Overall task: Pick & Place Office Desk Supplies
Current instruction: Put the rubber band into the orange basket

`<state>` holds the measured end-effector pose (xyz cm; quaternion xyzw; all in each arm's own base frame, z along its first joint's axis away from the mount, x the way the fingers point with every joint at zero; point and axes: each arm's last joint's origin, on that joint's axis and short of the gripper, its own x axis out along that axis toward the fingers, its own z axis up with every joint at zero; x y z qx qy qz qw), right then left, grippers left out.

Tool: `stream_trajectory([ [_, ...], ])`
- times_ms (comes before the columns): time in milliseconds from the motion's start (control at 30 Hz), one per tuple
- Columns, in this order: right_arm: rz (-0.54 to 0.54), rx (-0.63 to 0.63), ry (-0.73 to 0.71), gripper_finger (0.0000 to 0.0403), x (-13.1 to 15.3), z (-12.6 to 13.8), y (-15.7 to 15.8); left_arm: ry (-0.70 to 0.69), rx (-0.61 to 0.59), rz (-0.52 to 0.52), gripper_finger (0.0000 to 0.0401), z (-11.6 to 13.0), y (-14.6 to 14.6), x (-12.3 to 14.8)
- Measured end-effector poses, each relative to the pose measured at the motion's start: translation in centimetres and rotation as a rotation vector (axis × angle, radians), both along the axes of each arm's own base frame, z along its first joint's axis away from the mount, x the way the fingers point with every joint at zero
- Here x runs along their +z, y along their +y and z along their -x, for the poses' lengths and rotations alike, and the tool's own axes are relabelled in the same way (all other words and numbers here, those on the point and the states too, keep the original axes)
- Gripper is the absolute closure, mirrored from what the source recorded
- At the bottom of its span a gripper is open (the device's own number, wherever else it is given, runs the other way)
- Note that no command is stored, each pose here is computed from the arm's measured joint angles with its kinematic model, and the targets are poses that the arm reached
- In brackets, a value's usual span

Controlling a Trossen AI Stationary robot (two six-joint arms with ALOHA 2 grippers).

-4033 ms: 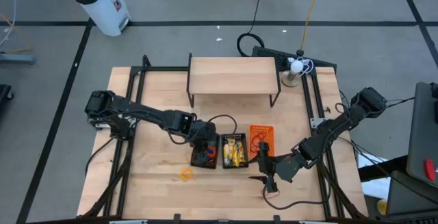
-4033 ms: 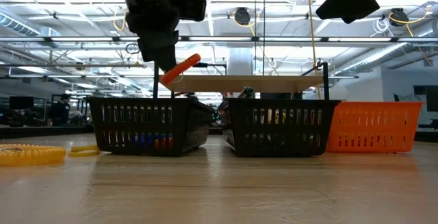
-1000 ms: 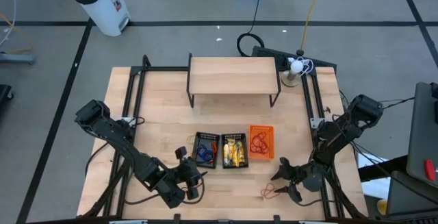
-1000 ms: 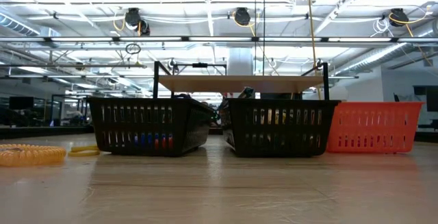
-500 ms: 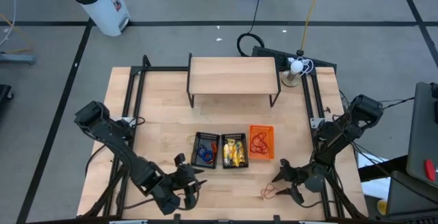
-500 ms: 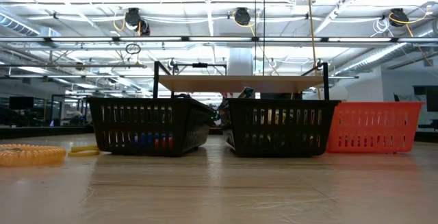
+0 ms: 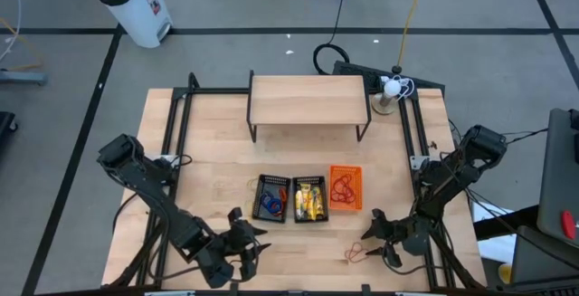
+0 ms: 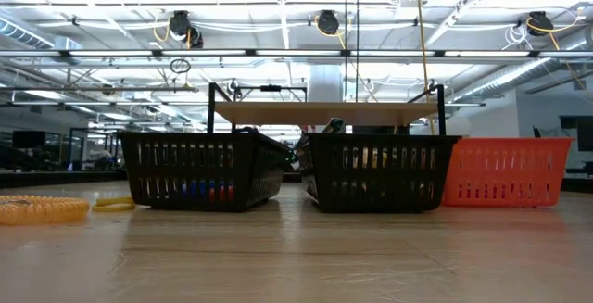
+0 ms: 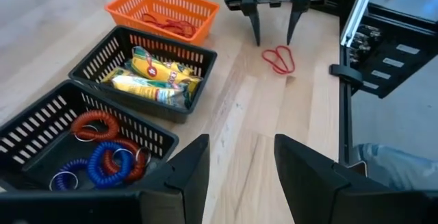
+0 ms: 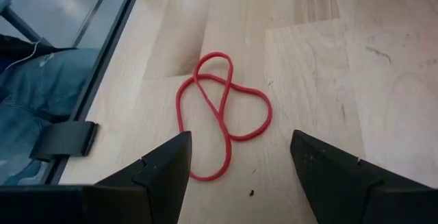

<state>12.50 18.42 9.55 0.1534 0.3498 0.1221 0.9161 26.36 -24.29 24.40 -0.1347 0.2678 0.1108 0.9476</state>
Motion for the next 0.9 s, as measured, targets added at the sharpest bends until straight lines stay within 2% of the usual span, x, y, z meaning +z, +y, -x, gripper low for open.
stream_trajectory([
  [367, 0.027, -0.015, 0.011, 0.0161, -1.1, -0.6, -0.2, 0.014, -0.019, 0.026, 0.0235, 0.0, -0.1, 0.0],
  [633, 0.003, 0.043, -0.096, 0.0161, -2.1, -1.4, 0.8, 0.008, -0.026, 0.014, 0.0235, -0.3, 0.1, 0.1],
  [900, 0.027, 0.026, -0.075, 0.0161, -3.3, -2.1, 2.0, -0.009, -0.028, 0.061, 0.0235, -0.4, -0.1, 0.2],
])
